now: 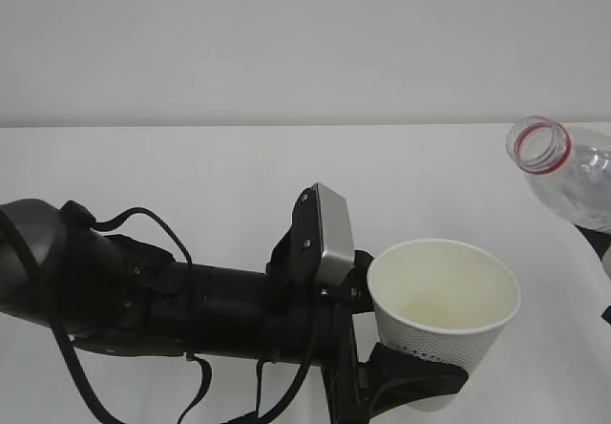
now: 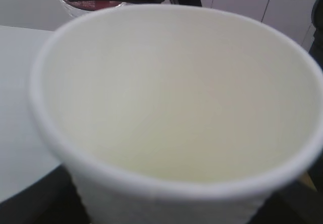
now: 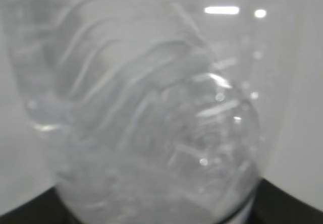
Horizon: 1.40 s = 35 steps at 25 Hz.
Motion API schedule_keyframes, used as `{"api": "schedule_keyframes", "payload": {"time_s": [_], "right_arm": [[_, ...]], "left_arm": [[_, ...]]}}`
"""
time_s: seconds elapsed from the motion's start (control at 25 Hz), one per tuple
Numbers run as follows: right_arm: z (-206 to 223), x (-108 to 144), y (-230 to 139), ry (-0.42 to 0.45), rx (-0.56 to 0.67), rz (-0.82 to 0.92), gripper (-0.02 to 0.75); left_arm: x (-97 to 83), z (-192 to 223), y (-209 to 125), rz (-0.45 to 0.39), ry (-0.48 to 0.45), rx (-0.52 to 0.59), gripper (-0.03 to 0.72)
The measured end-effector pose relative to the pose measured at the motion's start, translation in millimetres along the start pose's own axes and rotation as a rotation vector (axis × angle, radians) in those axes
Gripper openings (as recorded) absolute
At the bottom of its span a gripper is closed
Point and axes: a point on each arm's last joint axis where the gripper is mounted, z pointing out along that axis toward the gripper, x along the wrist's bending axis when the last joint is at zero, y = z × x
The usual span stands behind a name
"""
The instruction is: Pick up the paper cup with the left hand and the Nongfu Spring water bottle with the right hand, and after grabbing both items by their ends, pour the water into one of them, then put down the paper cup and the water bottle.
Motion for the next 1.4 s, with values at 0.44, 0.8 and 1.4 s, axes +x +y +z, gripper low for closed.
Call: {"api": "schedule_keyframes", "payload": {"time_s": [0.44,0.8,1.4], "right_arm": [[0.0,-1.5,1.7,-0.017,-0.018,-0.073,0.396],[-0.1,-2.2,2.6,-0.026,-0.027,-0.136,0.396],[0.1,-5.7,6.0,-0.060,-0.056,-0.190,0.395]], "left_arm": [[0.0,0.0,0.0,0.000,0.000,-0.001,0.568],[0.0,0.0,0.0,0.000,0.000,-0.001,0.567],[0.0,0.0,0.0,0.000,0.000,-0.001,0.563]]}}
